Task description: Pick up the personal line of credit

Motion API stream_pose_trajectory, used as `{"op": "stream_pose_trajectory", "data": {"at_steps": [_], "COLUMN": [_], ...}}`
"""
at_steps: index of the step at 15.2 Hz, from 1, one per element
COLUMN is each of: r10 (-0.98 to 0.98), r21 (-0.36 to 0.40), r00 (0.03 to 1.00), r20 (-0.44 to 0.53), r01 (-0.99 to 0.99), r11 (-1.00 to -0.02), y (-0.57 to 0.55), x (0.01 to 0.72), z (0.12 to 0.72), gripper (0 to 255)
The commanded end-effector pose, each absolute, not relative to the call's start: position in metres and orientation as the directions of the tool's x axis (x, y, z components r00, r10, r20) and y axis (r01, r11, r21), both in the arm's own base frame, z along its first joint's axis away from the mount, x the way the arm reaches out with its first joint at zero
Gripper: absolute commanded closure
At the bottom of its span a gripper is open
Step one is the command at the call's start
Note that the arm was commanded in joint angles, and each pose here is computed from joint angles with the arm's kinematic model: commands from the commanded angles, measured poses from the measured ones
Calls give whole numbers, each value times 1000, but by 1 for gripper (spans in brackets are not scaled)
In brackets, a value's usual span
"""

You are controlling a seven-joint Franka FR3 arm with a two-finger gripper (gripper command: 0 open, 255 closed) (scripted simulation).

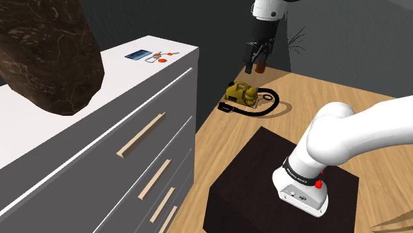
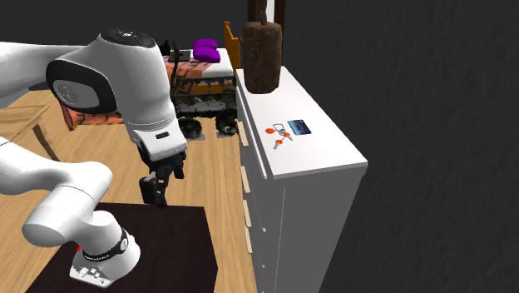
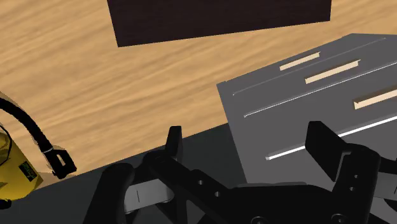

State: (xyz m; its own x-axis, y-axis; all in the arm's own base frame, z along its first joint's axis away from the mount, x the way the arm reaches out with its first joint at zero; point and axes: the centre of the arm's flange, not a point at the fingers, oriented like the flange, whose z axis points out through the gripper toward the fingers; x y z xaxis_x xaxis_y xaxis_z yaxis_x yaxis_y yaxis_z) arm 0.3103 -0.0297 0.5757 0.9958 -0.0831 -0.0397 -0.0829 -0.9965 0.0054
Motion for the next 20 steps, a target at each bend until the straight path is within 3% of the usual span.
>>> {"op": "stream_pose_trajectory", "data": {"at_steps": [1,10,20], "r10": [-83,-366,-618], "r21": [5,-62,-85], "r00": [996,915,715], "r20": [-40,-170,-326], "r01": [-83,-381,-674], "r11": [-997,-923,-734], "y": [-30,61,135], "x": [310,364,454], "z": [576,594,614], "gripper": [0,0,0]}}
